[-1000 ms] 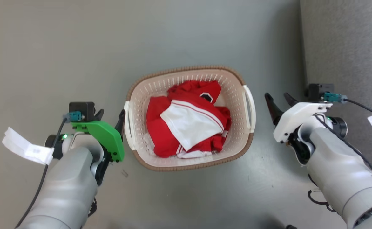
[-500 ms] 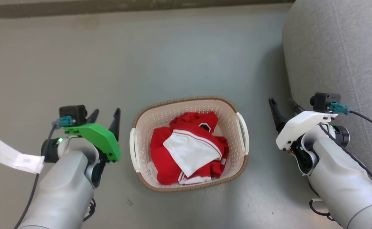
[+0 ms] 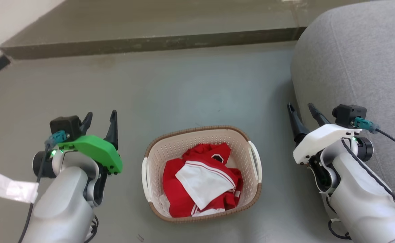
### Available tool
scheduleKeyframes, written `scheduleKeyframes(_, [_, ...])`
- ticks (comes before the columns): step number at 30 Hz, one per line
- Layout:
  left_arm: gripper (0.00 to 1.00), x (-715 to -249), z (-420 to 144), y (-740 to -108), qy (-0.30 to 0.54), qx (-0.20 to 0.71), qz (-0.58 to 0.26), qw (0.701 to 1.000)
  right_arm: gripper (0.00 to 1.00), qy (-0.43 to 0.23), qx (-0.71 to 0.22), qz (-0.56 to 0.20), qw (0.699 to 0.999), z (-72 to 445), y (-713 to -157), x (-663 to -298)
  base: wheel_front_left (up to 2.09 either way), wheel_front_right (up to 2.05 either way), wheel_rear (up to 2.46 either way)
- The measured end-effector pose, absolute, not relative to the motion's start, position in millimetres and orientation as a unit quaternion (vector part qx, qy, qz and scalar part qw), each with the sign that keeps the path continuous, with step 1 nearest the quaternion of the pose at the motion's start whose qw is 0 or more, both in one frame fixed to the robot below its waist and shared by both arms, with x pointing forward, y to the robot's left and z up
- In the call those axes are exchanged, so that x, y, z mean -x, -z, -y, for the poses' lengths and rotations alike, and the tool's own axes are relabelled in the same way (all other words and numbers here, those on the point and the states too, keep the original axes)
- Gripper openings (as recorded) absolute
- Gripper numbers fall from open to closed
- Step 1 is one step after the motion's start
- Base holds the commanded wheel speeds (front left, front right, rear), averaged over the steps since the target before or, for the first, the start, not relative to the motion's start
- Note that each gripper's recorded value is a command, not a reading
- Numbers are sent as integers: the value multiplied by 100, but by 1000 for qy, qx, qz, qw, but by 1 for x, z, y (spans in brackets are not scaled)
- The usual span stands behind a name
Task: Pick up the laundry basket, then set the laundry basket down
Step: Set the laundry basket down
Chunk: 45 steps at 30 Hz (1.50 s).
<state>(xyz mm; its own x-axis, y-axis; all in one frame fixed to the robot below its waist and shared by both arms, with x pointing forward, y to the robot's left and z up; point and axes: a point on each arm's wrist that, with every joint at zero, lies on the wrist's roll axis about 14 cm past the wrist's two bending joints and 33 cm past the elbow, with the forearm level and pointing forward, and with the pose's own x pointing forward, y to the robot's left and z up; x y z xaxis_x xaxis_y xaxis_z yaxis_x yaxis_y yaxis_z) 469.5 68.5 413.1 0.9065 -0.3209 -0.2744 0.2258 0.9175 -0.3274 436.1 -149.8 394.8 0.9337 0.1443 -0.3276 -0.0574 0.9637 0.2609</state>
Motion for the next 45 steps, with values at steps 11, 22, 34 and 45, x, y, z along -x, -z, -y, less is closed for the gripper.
scheduleKeyframes(11, [100,-439,-73,-440,129,136,-116,975,100,-32,-106,-108,988,162,-434,-421,0,0,0])
scheduleKeyframes(22, [100,-402,-80,-454,125,132,-87,979,100,-44,-87,-78,992,155,-450,-393,0,0,0])
scheduleKeyframes(34, [100,-366,-96,-454,103,131,-79,983,100,-56,-67,-54,995,148,-461,-371,0,0,0])
scheduleKeyframes(45, [100,-341,-103,-455,92,131,-74,984,100,-56,-63,-52,995,143,-459,-348,0,0,0])
